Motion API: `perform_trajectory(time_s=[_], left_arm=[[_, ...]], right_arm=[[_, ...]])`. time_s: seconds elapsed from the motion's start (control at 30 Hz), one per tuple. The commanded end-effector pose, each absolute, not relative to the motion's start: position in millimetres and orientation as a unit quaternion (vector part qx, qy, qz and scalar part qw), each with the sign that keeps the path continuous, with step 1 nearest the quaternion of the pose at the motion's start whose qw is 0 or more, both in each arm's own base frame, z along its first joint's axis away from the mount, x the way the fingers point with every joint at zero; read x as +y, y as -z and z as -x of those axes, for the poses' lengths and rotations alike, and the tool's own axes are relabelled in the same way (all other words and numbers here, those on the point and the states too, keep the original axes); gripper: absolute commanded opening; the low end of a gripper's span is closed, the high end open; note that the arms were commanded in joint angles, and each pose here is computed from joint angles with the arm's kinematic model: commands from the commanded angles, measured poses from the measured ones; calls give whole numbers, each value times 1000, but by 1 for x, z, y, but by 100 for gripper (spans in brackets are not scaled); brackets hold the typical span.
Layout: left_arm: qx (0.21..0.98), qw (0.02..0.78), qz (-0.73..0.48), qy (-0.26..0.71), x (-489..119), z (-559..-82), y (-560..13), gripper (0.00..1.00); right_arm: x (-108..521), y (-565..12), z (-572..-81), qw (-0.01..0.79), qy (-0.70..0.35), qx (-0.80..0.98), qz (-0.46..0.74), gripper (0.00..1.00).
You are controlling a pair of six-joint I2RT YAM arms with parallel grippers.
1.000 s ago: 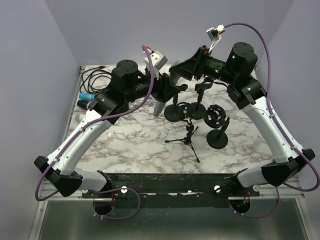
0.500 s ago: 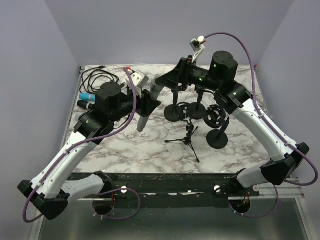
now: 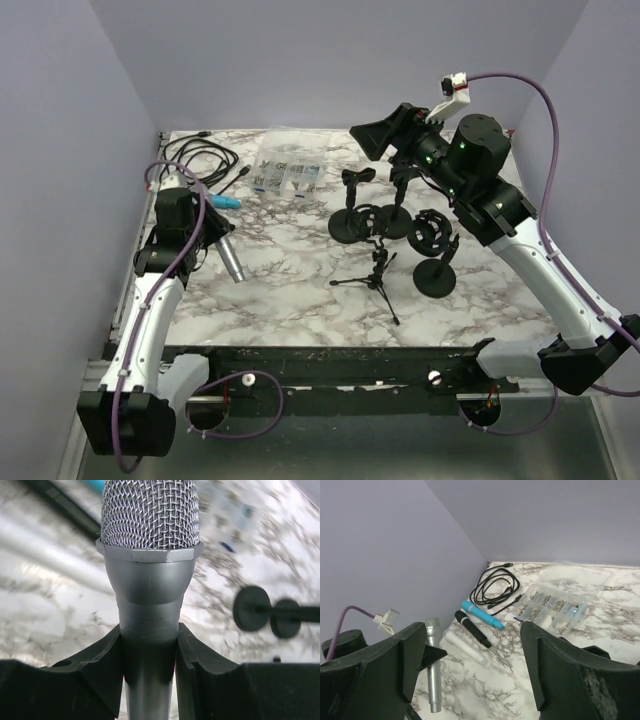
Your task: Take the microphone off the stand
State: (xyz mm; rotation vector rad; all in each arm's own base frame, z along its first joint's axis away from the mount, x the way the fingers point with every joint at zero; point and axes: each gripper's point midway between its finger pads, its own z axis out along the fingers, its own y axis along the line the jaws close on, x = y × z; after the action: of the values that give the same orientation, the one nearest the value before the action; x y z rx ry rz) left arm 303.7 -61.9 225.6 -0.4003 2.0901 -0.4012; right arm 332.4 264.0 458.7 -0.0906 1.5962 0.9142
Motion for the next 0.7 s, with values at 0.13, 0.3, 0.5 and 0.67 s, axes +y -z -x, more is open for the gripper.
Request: perform_trajectory(time_s=[0.13,0.3,0.5,0.67], left_arm=[[741,364,560,61,48,-299,-142,0],[691,327,643,46,70,-306,-107,0],[676,267,686,36,88,-308,-70,0],[674,242,698,8,104,-304,-53,0]], right_arm=[[242,-450,-338,631,-343,695,20,83],[238,-445,-338,633,-332,699,20,83],[234,-440,-338,634,-315,706,24,83],[231,-434,-341,636,-303,709,23,83]])
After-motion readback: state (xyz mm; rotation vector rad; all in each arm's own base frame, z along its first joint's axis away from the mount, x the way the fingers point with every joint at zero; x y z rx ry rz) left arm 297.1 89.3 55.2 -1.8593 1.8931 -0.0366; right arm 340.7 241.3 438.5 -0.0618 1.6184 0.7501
